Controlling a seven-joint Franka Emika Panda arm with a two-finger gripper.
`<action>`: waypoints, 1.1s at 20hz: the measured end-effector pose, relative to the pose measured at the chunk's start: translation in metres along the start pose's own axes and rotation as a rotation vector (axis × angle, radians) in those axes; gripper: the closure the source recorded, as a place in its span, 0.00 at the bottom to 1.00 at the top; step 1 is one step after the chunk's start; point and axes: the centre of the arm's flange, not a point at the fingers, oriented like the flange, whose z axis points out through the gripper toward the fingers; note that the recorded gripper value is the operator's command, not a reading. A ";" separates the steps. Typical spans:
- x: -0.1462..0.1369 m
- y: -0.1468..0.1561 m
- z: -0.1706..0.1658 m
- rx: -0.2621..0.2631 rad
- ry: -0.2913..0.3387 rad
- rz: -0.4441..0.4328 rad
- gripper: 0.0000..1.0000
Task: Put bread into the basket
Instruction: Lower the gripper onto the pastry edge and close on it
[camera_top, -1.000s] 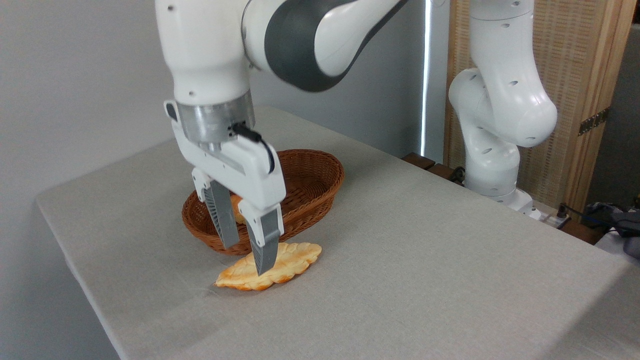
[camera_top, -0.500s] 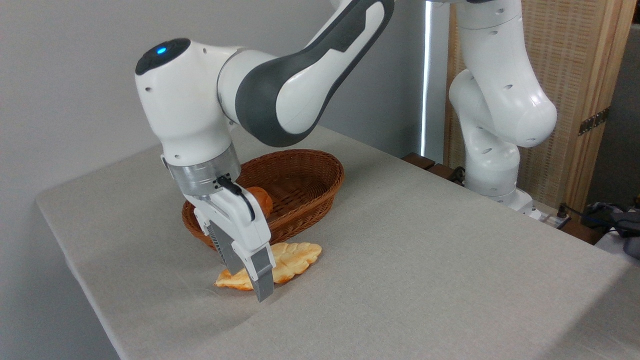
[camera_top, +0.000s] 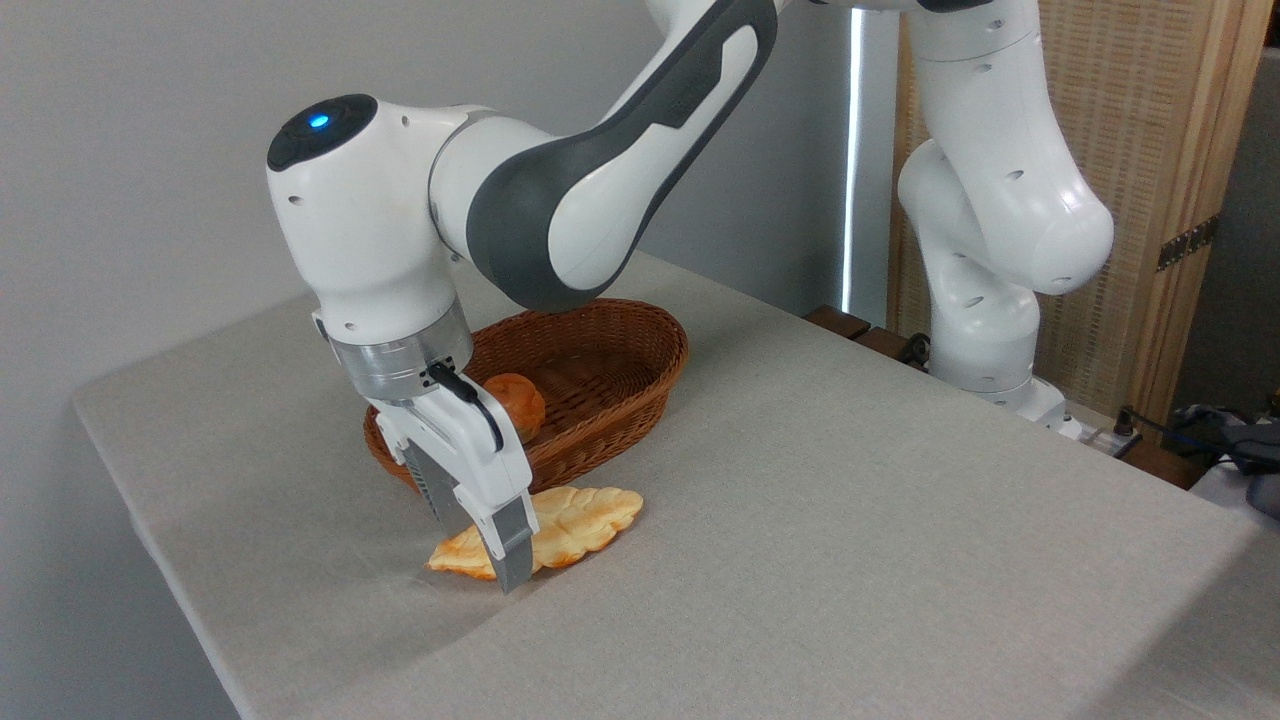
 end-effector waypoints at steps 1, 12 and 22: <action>0.001 0.001 0.000 -0.012 0.011 -0.006 0.00; 0.004 -0.001 0.018 -0.036 -0.005 -0.015 0.38; 0.003 -0.002 0.019 -0.037 -0.006 0.021 0.71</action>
